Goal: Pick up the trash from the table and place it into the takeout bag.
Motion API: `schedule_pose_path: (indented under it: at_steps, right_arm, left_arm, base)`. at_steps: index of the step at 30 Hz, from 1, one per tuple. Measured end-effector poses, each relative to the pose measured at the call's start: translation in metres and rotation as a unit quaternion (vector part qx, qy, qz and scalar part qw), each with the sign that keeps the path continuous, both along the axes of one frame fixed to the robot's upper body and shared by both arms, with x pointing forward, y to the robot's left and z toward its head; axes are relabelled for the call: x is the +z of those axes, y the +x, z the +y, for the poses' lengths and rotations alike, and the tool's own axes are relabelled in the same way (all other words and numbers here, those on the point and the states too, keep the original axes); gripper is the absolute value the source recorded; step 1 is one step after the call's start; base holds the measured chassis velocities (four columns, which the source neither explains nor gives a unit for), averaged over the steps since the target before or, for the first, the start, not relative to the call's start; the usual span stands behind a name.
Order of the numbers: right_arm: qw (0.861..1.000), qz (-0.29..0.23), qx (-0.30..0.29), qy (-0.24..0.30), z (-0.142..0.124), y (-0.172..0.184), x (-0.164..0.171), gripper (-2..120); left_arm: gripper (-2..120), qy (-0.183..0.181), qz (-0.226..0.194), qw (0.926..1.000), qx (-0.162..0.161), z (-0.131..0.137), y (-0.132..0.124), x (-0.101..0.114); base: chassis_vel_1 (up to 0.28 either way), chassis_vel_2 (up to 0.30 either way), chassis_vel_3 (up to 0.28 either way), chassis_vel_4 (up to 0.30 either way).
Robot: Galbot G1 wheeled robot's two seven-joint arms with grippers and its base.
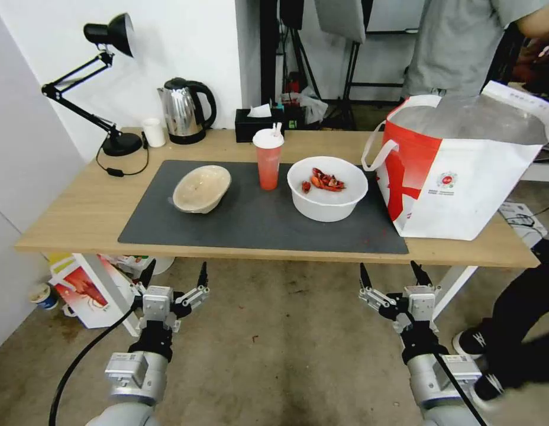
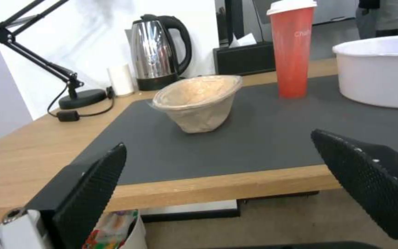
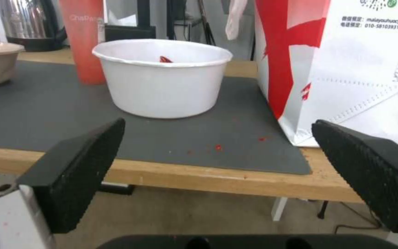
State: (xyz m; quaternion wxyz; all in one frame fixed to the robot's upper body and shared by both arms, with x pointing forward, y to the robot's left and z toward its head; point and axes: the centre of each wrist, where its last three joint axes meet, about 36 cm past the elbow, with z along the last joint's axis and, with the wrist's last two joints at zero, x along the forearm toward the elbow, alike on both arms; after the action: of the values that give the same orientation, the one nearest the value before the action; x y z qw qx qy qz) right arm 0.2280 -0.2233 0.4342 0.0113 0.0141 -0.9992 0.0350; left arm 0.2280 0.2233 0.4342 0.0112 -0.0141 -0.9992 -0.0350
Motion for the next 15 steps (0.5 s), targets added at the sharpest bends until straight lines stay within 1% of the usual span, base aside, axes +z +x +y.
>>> schedule_pose_path:
  at_steps: [15]
  right_arm:
    - [1.0,0.0,0.0,0.0,0.0,0.0,0.0,100]
  left_arm:
    - [100,0.0,0.0,1.0,0.0,0.0,0.0,0.0]
  base:
    - [0.0,0.0,0.0,0.0]
